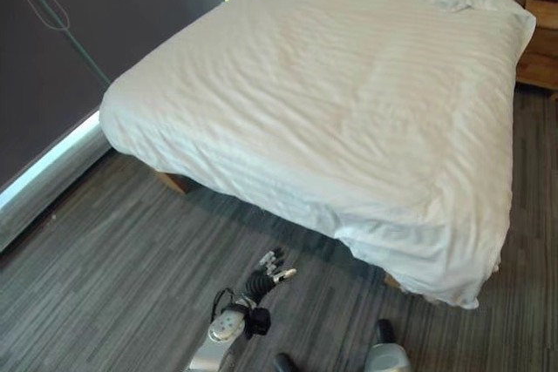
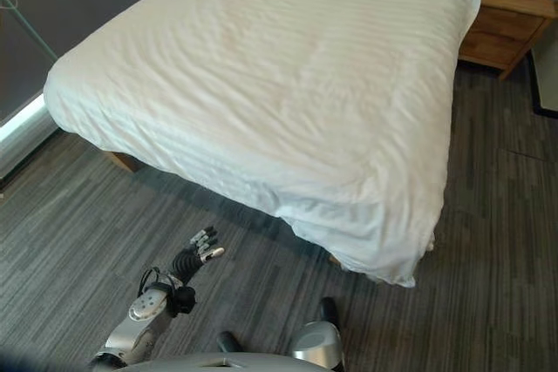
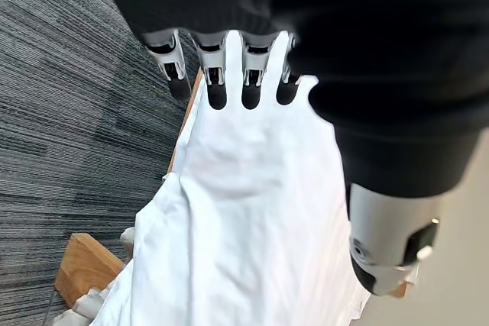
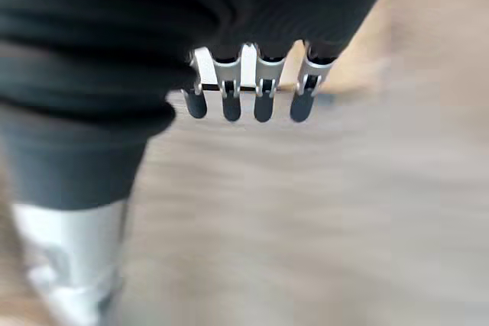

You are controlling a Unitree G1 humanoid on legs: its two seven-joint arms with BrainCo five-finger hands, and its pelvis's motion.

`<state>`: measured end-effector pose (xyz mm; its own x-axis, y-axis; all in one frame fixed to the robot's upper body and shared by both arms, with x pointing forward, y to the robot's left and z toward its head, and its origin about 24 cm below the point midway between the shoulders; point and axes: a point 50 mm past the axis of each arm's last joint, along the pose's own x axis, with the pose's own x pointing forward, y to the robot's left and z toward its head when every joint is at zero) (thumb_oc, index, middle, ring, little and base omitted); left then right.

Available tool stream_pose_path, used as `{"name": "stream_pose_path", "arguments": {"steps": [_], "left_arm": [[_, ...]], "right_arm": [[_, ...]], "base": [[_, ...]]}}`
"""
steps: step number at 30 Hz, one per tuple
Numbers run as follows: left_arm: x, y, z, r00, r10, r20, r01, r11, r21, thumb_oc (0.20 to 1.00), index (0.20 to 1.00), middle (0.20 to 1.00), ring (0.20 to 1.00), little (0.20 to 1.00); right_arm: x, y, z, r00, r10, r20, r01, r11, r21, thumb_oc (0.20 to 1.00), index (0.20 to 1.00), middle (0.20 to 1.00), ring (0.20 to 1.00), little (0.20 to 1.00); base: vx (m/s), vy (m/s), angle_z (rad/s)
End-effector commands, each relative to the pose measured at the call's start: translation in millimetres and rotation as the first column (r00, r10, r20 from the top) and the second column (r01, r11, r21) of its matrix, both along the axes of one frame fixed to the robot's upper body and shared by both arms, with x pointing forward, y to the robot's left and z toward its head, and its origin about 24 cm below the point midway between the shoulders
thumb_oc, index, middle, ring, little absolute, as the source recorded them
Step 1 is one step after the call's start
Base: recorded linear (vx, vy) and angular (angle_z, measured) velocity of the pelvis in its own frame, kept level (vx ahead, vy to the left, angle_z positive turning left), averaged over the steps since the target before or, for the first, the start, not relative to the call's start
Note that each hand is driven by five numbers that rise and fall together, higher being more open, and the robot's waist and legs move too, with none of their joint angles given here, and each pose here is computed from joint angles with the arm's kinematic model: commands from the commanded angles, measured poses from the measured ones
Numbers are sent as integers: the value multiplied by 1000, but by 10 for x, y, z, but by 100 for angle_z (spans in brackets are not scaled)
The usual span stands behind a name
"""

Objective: Making the bed.

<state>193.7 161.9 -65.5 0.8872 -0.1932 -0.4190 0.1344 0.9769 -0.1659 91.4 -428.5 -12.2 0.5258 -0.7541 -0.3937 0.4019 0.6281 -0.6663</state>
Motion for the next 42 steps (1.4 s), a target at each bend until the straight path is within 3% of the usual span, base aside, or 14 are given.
{"name": "stream_pose_path", "arguments": {"steps": [1,2,6,9,10,13,17,24,26,33,37,40,41,42], "left_arm": [[253,147,341,983,19,181,-19,1000,-3,1000,1000,1000,1000,1000],[254,151,343,983,19,181,-19,1000,-2,1000,1000,1000,1000,1000],[307,117,440,976,7,220,-1,1000,-24,1000,1000,1000,1000,1000],[369,83,517,968,11,251,3,998,-55,1000,1000,1000,1000,1000],[405,41,549,965,13,263,9,997,-83,1000,1000,1000,1000,1000],[478,-22,634,953,20,302,18,992,-123,1000,1000,1000,1000,1000],[551,-36,718,938,23,347,25,991,-134,1000,1000,1000,1000,1000],[556,-33,659,943,77,324,-14,981,-192,1000,1000,1000,1000,1000],[558,-40,659,943,75,325,-12,981,-193,1000,1000,1000,1000,1000],[505,-41,539,955,144,259,-80,967,-242,1000,1000,1000,1000,1000],[522,-37,567,950,152,271,-84,966,-245,1000,1000,1000,1000,1000],[527,-47,562,948,159,276,-92,967,-239,1000,1000,1000,1000,1000],[499,-83,500,956,147,254,-88,969,-230,1000,1000,1000,1000,1000],[490,-116,493,959,129,253,-71,972,-225,1000,1000,1000,1000,1000]], "right_arm": [[828,517,362,825,137,548,-234,966,111,200,200,200,200,200],[829,520,361,825,137,548,-235,966,112,200,200,200,200,200],[1389,1169,622,561,111,820,-473,857,207,200,200,200,200,200],[1792,1576,926,348,0,937,-613,757,227,200,200,200,200,200],[2014,1782,1137,222,-114,968,-680,693,238,200,200,200,200,200],[2286,1905,1523,73,-234,970,-722,658,213,200,200,200,200,200],[2474,1633,1961,-37,-281,959,-669,720,185,200,200,200,200,200],[2447,933,1998,70,-234,970,-507,829,237,200,200,200,200,200],[2444,921,2001,69,-234,970,-507,829,236,200,200,200,200,200],[1439,57,732,322,-505,801,-85,827,555,200,200,200,200,200],[1115,-191,664,322,-549,771,48,823,566,200,200,200,200,200],[1037,-271,674,379,-530,759,101,838,536,200,200,200,200,200],[982,-341,715,467,-478,744,128,869,478,200,200,200,200,200],[927,-390,740,532,-436,726,146,892,428,862,862,862,862,862]], "base": [[27,-44,1],[25,-50,9],[14,-55,24],[-50,-64,20],[-120,-72,16],[-195,-64,34],[-166,-62,29],[-113,-57,9],[-40,-28,-20],[28,-7,-18],[6,29,-59],[-7,73,-99],[-31,136,-95],[48,189,-110]]}}
